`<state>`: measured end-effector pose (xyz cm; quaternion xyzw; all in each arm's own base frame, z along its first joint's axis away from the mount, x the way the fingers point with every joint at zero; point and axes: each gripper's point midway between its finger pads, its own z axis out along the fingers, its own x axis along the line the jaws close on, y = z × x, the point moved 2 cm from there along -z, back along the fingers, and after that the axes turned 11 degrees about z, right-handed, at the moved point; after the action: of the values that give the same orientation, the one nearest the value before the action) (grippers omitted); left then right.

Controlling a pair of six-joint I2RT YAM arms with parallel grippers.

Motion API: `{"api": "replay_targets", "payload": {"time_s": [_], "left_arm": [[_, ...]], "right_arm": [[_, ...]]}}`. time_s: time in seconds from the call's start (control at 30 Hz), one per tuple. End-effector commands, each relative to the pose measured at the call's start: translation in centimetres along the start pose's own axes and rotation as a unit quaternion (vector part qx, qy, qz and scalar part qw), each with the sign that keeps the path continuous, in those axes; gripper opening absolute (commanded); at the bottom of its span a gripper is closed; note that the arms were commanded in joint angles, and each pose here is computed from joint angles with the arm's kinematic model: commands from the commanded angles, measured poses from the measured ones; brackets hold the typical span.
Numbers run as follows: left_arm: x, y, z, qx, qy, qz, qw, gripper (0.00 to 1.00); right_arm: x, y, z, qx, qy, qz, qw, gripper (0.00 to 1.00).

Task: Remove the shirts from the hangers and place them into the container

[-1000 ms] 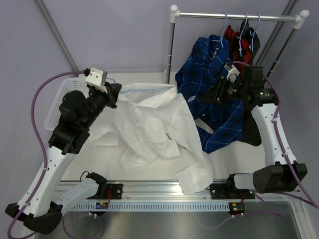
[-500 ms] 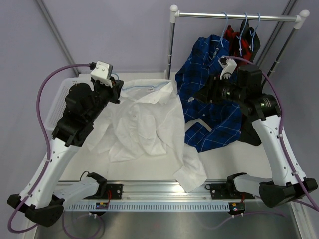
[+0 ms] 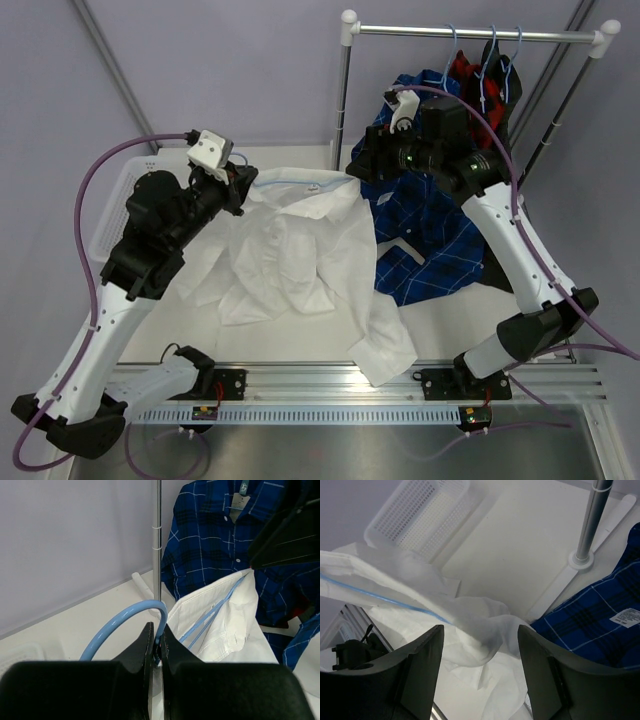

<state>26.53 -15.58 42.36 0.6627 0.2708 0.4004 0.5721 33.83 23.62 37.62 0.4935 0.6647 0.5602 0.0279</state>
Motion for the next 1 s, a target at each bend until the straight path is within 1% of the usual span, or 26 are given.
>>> {"api": "replay_targets", "payload": {"time_s": [0.0,0.03,0.07,0.2,0.4,0.47,0.5,0.67,0.97], "left_arm": [[-1.1,2.5,-0.8,-0.045,-0.042,0.017,0.998,0.0],[-1.2,2.5,-0.8,-0.045,-0.044,0.018,0.998,0.0],[-1.1,2.5,-0.9,-0.044,-0.044,0.016,0.998,0.0],[-0.8,2.6,-0.8,-0.044,-0.035,0.018,0.998,0.0],[-0.8,2.1,-0.6,-0.036,-0.031,0.014,0.999,0.0],[-0.9,2.2,-0.5,-0.037,-0.035,0.012,0.999,0.0],[-1.1,2.3,-0.5,-0.037,-0.041,0.011,0.998,0.0],[-1.3,2.8,-0.4,-0.043,-0.051,0.008,0.998,0.0],[-1.1,3.6,-0.6,-0.053,-0.046,0.004,0.998,0.0]], "right_arm": [[0.5,1.2,-0.4,-0.011,0.008,-0.051,0.999,0.67],[0.4,1.2,-0.4,-0.01,0.005,-0.052,0.999,0.65],[0.3,0.9,-0.2,-0.004,0.005,-0.053,0.999,0.61],[0.6,-0.2,-0.5,0.015,0.022,-0.054,0.998,0.57],[1.0,-1.2,-2.1,0.011,0.031,-0.076,0.997,0.58],[1.8,-1.6,-2.6,0.021,0.055,-0.077,0.995,0.58],[1.9,-1.8,-2.8,0.025,0.06,-0.092,0.994,0.58],[1.7,-3.0,-2.3,0.049,0.074,-0.089,0.992,0.59],[1.3,-4.4,-1.7,0.077,0.083,-0.081,0.99,0.58]]}}
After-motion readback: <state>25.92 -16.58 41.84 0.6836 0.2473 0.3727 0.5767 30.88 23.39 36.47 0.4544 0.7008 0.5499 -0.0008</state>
